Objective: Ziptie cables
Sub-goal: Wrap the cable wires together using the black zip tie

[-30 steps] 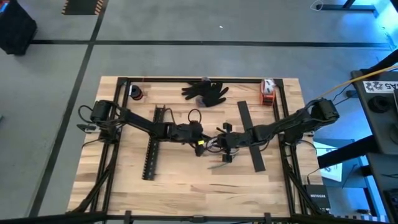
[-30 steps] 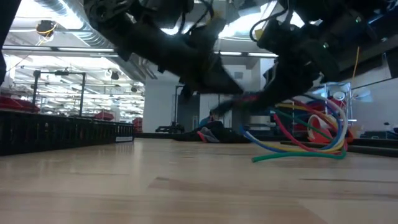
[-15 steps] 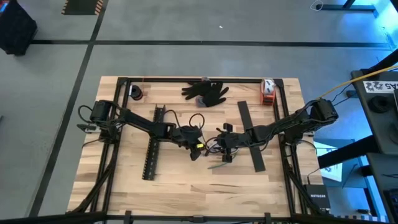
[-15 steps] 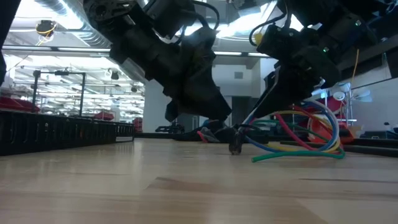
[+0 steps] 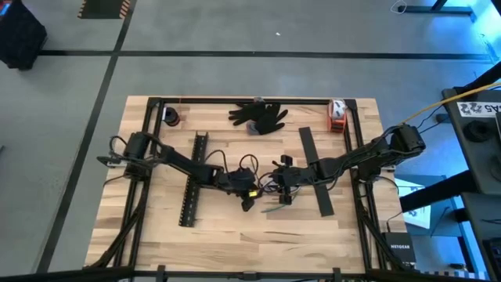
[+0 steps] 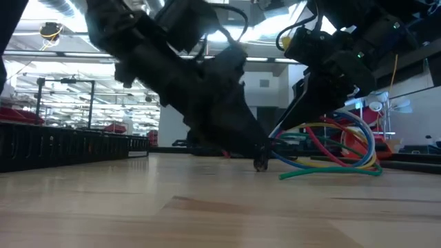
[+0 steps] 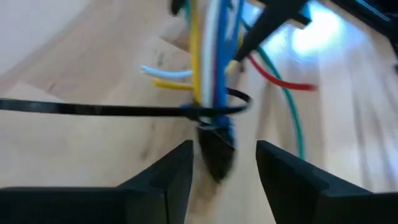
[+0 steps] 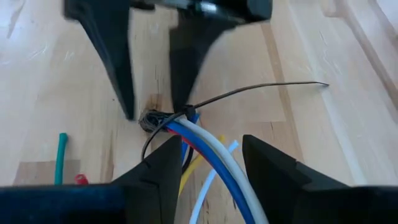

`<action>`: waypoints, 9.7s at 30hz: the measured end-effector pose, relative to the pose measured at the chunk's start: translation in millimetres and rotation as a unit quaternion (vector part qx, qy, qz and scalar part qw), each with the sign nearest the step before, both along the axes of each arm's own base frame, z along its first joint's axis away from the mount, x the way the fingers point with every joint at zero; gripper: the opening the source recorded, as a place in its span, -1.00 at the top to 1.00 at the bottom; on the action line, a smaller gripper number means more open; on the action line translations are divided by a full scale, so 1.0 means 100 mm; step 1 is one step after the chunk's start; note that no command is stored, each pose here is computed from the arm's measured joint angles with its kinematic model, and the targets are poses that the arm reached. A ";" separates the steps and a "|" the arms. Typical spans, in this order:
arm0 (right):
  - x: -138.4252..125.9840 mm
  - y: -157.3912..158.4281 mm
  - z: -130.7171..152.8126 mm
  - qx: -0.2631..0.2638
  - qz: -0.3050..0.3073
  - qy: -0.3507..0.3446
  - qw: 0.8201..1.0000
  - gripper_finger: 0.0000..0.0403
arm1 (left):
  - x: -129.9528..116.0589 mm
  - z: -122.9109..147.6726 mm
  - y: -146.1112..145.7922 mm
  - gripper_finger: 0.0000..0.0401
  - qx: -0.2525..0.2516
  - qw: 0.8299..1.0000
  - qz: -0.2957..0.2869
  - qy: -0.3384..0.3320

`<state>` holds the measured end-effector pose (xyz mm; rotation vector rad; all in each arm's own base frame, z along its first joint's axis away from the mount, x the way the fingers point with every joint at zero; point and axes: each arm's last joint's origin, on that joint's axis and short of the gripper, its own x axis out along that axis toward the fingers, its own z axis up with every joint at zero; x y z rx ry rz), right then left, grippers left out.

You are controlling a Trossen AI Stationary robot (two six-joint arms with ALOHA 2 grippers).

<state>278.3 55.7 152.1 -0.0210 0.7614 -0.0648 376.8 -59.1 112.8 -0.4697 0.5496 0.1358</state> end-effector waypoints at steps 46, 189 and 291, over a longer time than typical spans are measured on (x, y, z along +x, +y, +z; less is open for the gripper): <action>0.47 -0.68 -0.11 0.505 -0.107 -0.037 0.855 0.19 | -0.15 0.52 -0.16 0.78 0.128 0.990 -0.029 0.047; 0.56 -0.76 0.13 -0.209 0.036 -0.024 0.977 1.00 | -0.25 0.29 -0.06 1.00 -0.067 0.971 0.223 0.056; 0.33 -0.33 -0.14 0.169 -0.268 -0.211 0.924 0.36 | -0.12 0.62 0.39 1.00 -0.069 0.962 0.258 -0.057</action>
